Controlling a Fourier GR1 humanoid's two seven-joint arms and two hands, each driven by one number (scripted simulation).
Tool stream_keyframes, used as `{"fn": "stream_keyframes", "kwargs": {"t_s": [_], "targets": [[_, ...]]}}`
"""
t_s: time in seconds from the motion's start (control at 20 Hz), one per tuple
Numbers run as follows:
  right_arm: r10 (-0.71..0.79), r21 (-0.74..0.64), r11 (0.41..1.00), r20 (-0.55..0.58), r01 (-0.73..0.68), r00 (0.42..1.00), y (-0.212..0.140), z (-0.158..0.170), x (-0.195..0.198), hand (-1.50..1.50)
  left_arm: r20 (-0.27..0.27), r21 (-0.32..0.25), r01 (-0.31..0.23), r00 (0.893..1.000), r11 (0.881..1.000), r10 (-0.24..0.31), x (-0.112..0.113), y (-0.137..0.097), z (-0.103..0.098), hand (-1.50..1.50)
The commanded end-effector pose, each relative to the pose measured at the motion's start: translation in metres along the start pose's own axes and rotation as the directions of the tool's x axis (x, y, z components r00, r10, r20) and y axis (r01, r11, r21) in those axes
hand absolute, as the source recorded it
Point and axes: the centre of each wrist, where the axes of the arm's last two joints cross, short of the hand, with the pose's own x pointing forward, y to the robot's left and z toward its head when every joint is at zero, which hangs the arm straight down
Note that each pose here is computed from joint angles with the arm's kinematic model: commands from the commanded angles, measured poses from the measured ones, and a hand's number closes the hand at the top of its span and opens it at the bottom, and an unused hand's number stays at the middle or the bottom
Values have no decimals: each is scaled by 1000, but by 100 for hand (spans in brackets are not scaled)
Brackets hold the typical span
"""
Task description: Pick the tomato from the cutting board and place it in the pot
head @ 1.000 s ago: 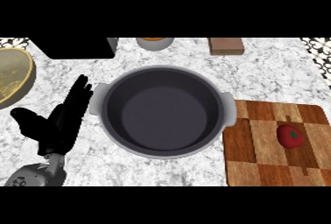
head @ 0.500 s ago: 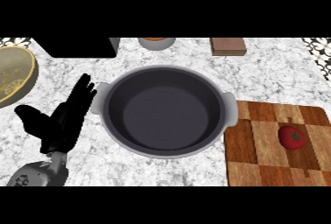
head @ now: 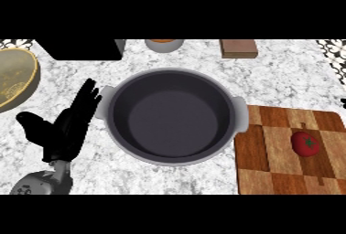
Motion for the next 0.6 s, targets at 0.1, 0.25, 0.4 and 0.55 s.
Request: {"fn": "stream_keyframes", "kwargs": {"t_s": [0.1,0.25,0.4,0.55], "targets": [[67,44,997,-53,-65,996,24,-10,2,-150,5,3,8,1000,1000,-8,4,0,11,0],[40,30,999,-58,-38,998,3,-17,-6,-150,0,-14,2,1000,1000,-2,-6,-10,-9,0],[22,20,1000,-43,-21,999,28,-12,3,-150,-3,15,2,1000,1000,-2,-4,-3,-15,0],[1,-22,1000,-23,-1,1000,52,-33,11,-150,8,10,14,1000,1000,-14,9,9,5,0]]}}
